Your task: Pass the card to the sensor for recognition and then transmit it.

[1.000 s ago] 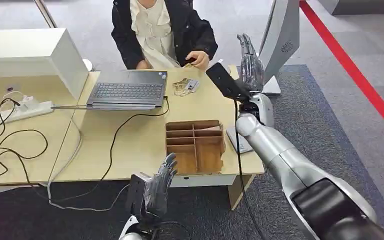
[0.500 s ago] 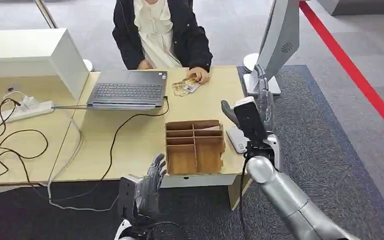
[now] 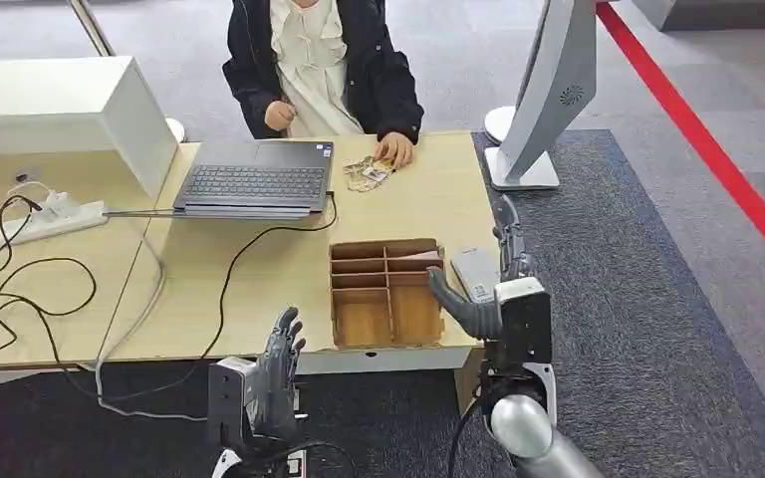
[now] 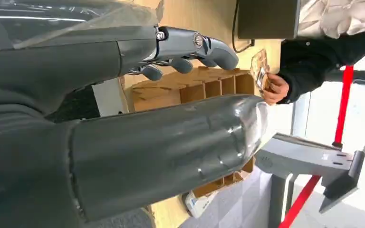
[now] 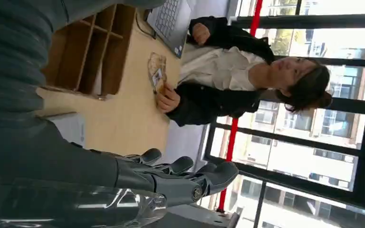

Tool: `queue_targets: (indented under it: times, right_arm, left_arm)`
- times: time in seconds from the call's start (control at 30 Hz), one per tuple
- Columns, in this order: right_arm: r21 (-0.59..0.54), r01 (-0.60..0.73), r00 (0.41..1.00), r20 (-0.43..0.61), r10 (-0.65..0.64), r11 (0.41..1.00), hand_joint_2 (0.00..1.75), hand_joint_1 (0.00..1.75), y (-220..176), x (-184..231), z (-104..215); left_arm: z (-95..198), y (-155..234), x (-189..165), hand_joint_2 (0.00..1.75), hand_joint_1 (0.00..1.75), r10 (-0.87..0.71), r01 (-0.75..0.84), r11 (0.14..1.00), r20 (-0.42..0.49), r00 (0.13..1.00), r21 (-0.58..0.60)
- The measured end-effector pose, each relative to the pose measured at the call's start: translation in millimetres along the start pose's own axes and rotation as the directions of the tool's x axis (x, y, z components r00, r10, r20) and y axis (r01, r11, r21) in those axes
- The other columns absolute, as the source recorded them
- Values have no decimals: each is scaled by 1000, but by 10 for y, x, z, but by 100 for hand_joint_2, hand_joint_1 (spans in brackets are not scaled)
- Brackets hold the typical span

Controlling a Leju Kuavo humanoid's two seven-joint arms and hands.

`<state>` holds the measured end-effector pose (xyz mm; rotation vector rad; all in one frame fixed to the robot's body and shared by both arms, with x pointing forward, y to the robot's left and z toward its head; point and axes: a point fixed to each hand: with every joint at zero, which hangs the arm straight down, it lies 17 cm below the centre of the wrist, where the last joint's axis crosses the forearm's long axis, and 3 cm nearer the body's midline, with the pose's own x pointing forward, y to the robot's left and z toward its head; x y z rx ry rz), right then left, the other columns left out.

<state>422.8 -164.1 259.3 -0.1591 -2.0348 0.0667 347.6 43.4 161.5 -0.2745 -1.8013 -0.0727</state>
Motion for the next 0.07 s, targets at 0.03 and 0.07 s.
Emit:
queue_targets:
  times: [0.03,0.07]
  right_arm:
    - [4,6,1000,-15,-6,1000,175,0,19,-40,51]
    - [6,10,1000,-26,-10,1000,175,0,28,-69,87]
  left_arm:
    - [2,10,18,0,0,1,-1,1000,2,1000,1]
    - [3,13,32,0,0,3,-3,1000,4,1000,1]
